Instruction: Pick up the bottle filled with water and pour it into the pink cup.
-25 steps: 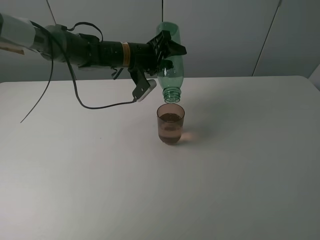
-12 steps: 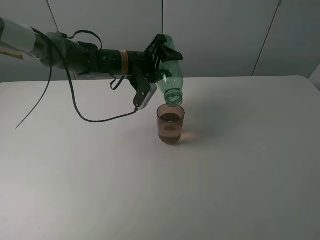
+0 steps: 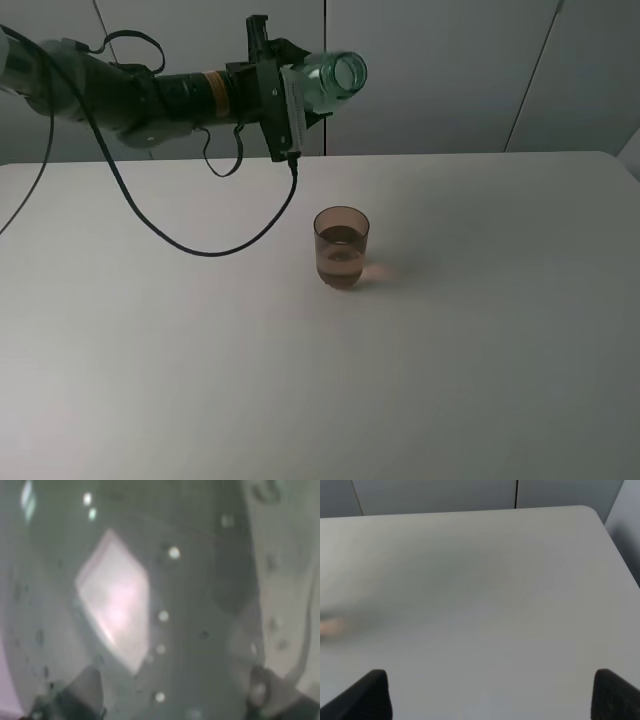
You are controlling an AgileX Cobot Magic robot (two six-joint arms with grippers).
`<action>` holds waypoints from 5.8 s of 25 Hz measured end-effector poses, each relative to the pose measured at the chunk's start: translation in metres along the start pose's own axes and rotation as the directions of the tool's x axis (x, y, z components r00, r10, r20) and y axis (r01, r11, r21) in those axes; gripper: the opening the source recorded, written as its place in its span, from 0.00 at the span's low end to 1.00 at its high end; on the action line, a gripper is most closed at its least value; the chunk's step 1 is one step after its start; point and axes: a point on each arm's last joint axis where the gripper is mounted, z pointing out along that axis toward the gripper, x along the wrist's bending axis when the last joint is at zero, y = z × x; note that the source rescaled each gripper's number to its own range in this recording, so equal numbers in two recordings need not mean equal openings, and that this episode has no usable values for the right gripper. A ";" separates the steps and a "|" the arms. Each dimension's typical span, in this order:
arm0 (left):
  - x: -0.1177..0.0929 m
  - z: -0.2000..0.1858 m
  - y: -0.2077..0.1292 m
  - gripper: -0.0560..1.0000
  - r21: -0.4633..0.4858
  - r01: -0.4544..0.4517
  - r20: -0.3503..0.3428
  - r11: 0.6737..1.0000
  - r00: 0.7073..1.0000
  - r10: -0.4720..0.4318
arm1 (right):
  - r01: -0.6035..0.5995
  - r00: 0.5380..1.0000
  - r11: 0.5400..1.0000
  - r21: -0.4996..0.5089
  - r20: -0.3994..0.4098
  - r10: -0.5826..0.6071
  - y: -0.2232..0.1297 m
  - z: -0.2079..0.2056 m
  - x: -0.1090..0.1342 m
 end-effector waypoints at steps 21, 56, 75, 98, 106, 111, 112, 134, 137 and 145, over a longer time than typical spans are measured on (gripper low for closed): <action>-0.021 -0.136 -0.071 0.05 0.035 0.916 -0.711 0.401 0.305 -0.634 | 0.000 1.000 1.000 0.000 0.000 0.000 0.000 0.000 0.000; -0.069 -0.143 -0.121 0.05 0.125 0.905 -0.711 0.408 0.368 -0.599 | 0.000 1.000 1.000 0.000 0.000 0.000 0.000 0.000 0.000; -0.071 -0.142 -0.123 0.85 0.130 0.916 -0.711 0.380 0.353 -0.608 | 0.000 1.000 1.000 0.000 0.000 0.000 0.000 0.000 0.000; -0.065 -0.152 -0.109 0.99 0.213 0.927 -0.707 0.308 0.364 -0.606 | 0.000 1.000 1.000 0.000 0.000 0.000 0.000 0.000 0.000; -0.068 -0.154 -0.109 0.99 0.267 0.929 -0.704 0.257 0.370 -0.606 | 0.000 1.000 1.000 0.000 0.000 0.000 0.000 0.000 0.000; -0.073 -0.156 -0.110 1.00 0.296 0.931 -0.707 0.213 0.363 -0.607 | 0.000 1.000 1.000 0.000 0.000 0.000 0.000 0.000 0.000; -0.074 -0.156 -0.110 1.00 0.302 0.931 -0.706 0.206 0.363 -0.608 | 0.000 1.000 1.000 0.000 0.000 0.000 0.000 0.000 0.000; -0.054 -0.194 -0.060 1.00 0.423 0.905 -0.687 0.041 0.350 -0.636 | 0.000 1.000 1.000 0.000 0.000 0.000 0.000 0.000 0.000; -0.044 -0.203 -0.043 1.00 0.447 0.895 -0.677 0.012 0.346 -0.650 | 0.000 1.000 1.000 0.000 0.000 0.000 0.000 0.000 0.000; -0.013 -0.230 0.005 1.00 0.473 0.881 -0.647 0.009 0.355 -0.675 | 0.000 1.000 1.000 0.000 0.000 0.000 0.000 0.000 0.000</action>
